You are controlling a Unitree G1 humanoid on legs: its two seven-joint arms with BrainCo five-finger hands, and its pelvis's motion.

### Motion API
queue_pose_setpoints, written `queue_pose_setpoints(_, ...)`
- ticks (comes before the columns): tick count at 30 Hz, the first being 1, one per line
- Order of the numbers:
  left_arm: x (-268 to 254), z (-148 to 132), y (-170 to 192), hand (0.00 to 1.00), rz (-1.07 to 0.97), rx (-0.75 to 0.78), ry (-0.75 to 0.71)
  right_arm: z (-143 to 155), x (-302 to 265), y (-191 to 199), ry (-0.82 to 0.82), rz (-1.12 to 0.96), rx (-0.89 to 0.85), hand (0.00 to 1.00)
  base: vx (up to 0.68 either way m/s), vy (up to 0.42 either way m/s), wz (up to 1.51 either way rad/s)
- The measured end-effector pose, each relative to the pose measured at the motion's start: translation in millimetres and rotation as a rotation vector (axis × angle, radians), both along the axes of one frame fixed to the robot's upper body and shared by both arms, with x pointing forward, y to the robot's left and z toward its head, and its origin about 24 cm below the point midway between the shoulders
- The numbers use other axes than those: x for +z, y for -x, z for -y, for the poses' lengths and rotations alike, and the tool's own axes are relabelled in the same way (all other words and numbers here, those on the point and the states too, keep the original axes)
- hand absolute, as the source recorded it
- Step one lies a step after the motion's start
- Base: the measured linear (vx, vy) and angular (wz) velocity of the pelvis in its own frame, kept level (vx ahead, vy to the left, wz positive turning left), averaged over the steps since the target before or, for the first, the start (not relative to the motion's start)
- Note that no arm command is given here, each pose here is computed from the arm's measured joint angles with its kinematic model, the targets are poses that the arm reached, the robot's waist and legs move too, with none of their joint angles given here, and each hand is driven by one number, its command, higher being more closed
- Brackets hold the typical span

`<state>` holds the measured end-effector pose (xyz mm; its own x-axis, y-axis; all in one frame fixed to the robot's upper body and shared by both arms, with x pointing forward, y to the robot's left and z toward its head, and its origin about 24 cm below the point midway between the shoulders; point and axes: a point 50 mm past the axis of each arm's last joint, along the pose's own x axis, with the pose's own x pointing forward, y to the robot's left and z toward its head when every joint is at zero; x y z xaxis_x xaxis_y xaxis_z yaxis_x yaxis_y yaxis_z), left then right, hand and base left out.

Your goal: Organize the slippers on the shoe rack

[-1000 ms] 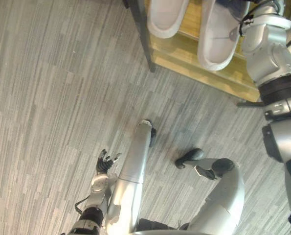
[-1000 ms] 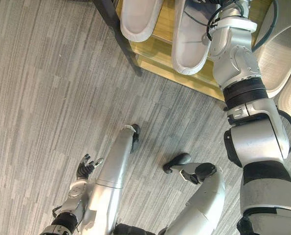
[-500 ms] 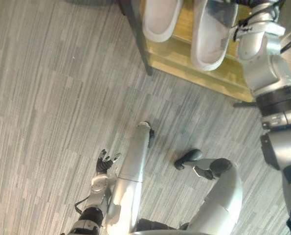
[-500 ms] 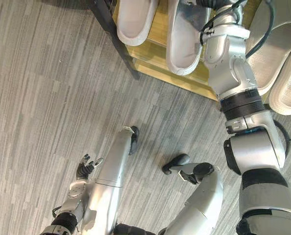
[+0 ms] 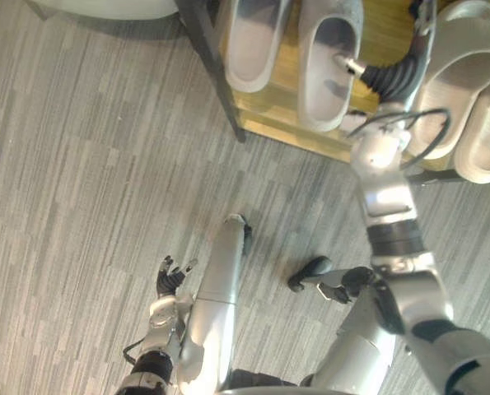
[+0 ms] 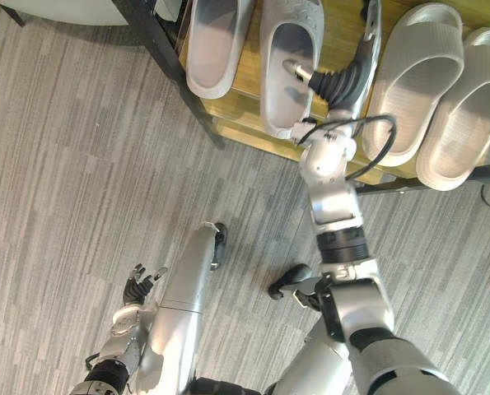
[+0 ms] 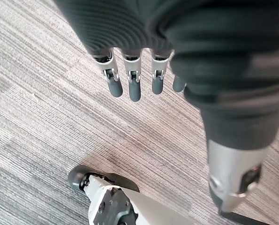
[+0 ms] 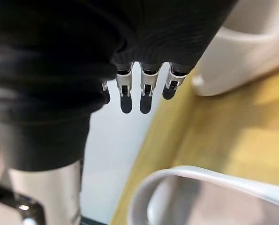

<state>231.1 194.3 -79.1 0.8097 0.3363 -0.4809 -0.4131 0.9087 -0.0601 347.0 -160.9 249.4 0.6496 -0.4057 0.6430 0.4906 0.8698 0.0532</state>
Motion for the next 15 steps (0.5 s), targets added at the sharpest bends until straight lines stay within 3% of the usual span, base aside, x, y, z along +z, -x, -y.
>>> queue_pose_setpoints(15, -2.2, -2.2, 1.9, 0.00, -0.025, 0.018, 0.002, 7.3, -46.8, 0.8, -0.392, -0.068, 0.163, 0.00, 0.00, 0.000, 0.00)
